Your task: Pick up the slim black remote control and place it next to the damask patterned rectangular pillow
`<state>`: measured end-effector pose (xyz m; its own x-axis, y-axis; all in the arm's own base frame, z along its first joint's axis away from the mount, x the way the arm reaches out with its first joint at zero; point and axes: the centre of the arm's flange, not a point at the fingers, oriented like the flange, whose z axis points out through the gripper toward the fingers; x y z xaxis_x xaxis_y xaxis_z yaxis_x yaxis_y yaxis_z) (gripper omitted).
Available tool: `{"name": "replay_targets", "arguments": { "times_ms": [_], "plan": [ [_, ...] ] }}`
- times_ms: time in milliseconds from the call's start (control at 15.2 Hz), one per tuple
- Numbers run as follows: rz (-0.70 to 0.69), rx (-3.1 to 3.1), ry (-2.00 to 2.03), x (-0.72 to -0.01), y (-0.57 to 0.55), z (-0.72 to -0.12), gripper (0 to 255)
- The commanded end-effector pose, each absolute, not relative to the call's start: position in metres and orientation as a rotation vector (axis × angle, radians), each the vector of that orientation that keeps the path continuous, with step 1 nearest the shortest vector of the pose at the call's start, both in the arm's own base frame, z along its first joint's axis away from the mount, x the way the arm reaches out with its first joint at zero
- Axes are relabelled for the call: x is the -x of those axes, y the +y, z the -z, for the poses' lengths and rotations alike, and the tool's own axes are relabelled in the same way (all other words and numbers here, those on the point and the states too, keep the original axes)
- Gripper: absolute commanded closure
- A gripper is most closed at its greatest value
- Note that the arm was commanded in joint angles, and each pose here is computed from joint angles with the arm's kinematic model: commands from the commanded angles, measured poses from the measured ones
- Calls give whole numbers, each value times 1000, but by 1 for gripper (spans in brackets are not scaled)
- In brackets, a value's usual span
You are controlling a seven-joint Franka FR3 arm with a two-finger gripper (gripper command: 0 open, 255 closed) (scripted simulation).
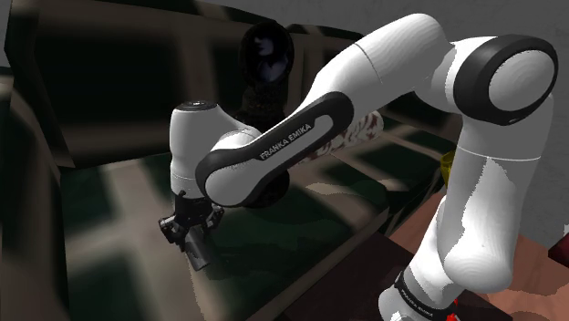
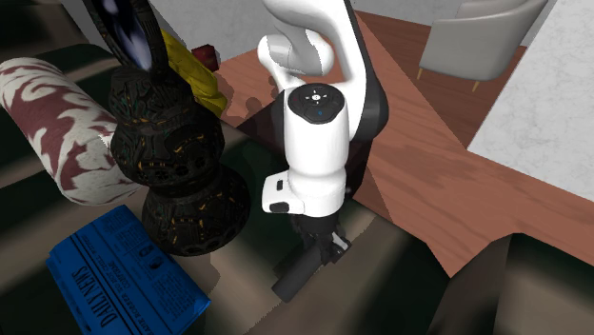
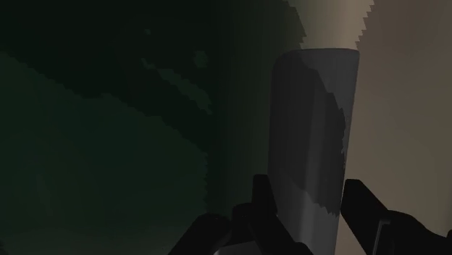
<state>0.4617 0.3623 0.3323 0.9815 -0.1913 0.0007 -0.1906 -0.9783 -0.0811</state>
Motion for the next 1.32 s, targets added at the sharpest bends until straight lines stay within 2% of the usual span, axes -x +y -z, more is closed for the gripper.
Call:
{"name": "replay_targets", "arguments": {
  "times_ms": [0,1254],
  "plan": [
    [6,3047,287,-461,364,-331,255],
    [6,3047,287,-461,364,-431,255]
  ]
}}
